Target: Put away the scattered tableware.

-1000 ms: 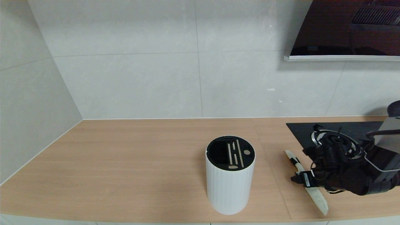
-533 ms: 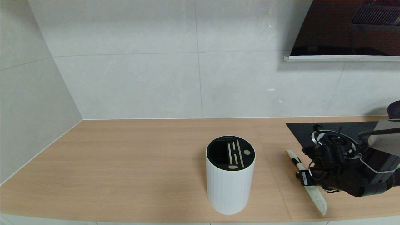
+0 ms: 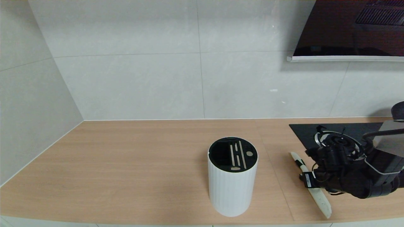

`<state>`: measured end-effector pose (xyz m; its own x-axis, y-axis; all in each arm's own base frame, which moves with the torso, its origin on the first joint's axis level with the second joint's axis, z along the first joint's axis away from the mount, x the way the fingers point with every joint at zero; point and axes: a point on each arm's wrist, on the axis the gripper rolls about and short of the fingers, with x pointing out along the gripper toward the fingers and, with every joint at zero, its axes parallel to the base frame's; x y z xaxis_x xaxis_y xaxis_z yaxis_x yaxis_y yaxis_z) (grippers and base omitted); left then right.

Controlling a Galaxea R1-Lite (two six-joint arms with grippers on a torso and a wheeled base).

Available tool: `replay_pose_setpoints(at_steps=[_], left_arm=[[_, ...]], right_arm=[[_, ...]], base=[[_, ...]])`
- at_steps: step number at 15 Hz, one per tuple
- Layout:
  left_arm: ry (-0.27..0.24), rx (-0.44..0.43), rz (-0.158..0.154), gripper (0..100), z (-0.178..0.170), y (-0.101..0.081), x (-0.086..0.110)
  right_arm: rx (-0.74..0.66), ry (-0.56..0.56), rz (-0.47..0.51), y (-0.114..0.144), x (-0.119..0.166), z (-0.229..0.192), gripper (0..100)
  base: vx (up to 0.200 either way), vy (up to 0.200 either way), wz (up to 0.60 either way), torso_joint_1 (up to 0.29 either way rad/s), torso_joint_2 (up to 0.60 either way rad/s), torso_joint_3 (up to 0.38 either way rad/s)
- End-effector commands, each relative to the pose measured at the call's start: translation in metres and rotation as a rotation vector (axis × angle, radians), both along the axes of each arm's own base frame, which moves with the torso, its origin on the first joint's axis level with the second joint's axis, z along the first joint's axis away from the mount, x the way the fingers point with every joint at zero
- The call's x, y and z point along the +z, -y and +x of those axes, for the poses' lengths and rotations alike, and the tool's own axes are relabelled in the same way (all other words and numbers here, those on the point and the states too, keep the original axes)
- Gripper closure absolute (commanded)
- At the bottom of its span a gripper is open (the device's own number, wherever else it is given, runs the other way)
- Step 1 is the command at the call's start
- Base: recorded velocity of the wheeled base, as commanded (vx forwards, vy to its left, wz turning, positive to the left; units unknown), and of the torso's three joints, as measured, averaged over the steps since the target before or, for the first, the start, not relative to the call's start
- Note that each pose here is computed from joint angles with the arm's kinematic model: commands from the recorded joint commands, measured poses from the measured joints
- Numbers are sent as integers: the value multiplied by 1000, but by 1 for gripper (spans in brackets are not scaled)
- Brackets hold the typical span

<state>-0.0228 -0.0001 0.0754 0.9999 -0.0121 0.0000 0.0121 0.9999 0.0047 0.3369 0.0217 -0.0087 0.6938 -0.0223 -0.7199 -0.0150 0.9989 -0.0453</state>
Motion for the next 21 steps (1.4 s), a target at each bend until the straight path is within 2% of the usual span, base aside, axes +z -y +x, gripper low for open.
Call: replay_pose_setpoints(at_steps=[1,2,3,5,6,8,9,12,16,17,18,19,20,21], left_arm=[[0,0,0,0,0,0,0],[0,0,0,0,0,0,0],[0,0,0,0,0,0,0],[0,0,0,0,0,0,0],[0,0,0,0,0,0,0],[0,0,0,0,0,0,0],[-1,-3,21,0,0,0,0],[0,-2,-2,0,0,0,0],[2,-2,14,0,0,0,0],[52,-6,8,0,-3,0,11],[133,-19,-3,0,-11,0,37],[127,-81,-12,0,-16,0,63],[75,-153,-16,0,-15,0,88],[1,-226,-17,0,-4,1,116]], right_arm=[[-7,128,21,-1,47,-8,100],[-5,159,24,-1,59,-12,100],[12,239,34,-5,95,-26,100],[36,289,47,-10,130,-40,100],[63,340,58,-17,159,-50,100],[108,397,74,-28,190,-60,100],[156,416,88,-40,207,-73,100],[237,441,145,-61,218,-94,100],[283,444,157,-71,219,-102,100],[288,448,159,-71,220,-103,100],[289,457,162,-71,223,-105,100],[289,472,166,-71,226,-104,100],[296,486,173,-72,231,-102,100],[315,502,181,-77,237,-100,100]], base=[[0,0,0,0,0,0],[0,0,0,0,0,0],[0,0,0,0,0,0],[0,0,0,0,0,0],[0,0,0,0,0,0],[0,0,0,0,0,0],[0,0,0,0,0,0],[0,0,0,0,0,0],[0,0,0,0,0,0],[0,0,0,0,0,0],[0,0,0,0,0,0],[0,0,0,0,0,0],[0,0,0,0,0,0],[0,0,0,0,0,0]])
